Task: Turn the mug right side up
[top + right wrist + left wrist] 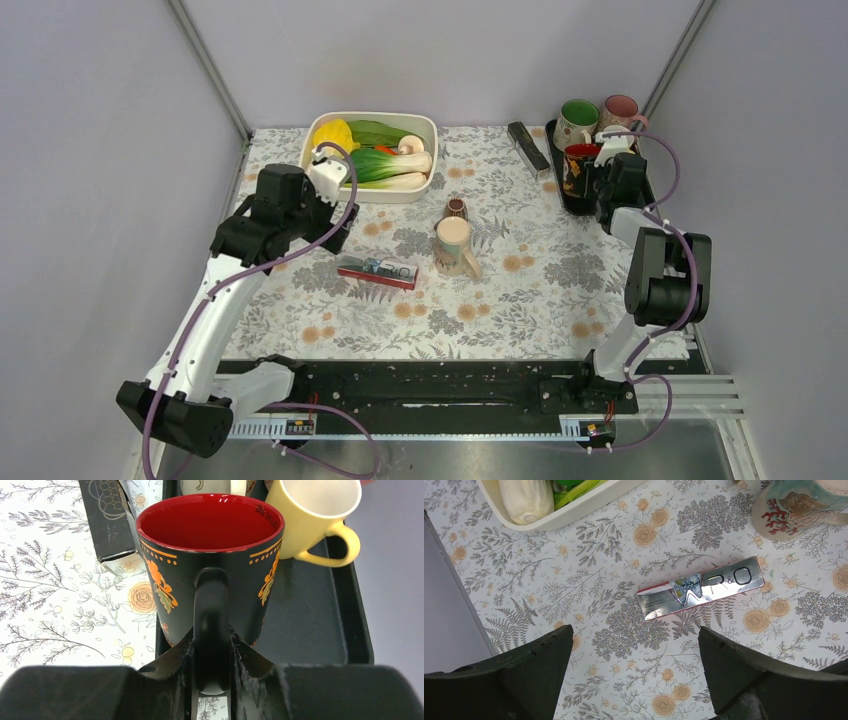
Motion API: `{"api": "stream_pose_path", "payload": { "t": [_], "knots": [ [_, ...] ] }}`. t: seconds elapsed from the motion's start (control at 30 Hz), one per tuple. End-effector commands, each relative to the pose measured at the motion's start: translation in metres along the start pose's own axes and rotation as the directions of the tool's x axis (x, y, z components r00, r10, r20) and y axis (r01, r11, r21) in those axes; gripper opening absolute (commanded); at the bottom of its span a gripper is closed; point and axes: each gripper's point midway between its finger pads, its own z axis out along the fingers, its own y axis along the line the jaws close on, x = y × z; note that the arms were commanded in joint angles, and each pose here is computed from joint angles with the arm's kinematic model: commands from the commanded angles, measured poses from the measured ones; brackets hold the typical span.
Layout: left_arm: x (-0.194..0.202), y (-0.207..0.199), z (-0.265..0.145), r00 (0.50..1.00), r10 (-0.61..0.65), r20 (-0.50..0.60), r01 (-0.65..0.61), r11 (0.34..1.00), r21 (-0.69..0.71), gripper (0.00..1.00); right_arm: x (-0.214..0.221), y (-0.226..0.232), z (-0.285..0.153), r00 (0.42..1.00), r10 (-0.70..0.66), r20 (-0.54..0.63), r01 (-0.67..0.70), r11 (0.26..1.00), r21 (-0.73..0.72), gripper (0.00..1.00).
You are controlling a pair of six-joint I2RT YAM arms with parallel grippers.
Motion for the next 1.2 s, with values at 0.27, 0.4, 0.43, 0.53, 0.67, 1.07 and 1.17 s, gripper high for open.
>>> {"api": "stream_pose_path", "payload": {
  "t": [0.27,0.4,0.43,0.53,0.67,1.07,1.17],
  "knots": [
    [-0.018,0.005,-0.003,0.998,-0.004,0.067,0.005,1.000,-0.007,0.99,-0.015,-0.005,0.000,0.969,-0.226,0.098,0.232,0.971,-0.053,0.18],
    [-0.019,0.005,-0.004,0.997,-0.002,0.071,0.003,1.000,-0.011,0.99,0.005,-0.016,-0.006,0.975,-0.220,0.040,0.221,0.974,-0.039,0.34],
    [-0.019,0.006,-0.004,0.997,-0.001,0.073,0.002,1.000,-0.015,0.99,0.010,-0.018,-0.008,0.976,-0.218,0.024,0.219,0.975,-0.034,0.38],
    [-0.020,0.006,-0.006,0.997,0.000,0.078,0.001,1.000,-0.016,0.99,0.023,-0.027,-0.010,0.976,-0.214,-0.030,0.214,0.977,-0.015,0.44],
    [-0.021,0.006,-0.008,0.996,0.001,0.086,0.001,1.000,-0.016,0.99,0.031,-0.033,-0.014,0.975,-0.215,-0.064,0.214,0.977,-0.016,0.51],
    [-0.020,0.009,-0.008,0.997,0.004,0.080,-0.002,1.000,-0.030,0.99,0.013,-0.007,0.007,0.978,-0.190,-0.085,0.171,0.967,-0.190,0.47],
    [-0.020,0.010,-0.007,0.997,0.007,0.076,-0.005,0.999,-0.031,0.99,0.007,0.001,0.013,0.973,-0.215,-0.083,0.195,0.959,-0.206,0.47]
  ]
}}
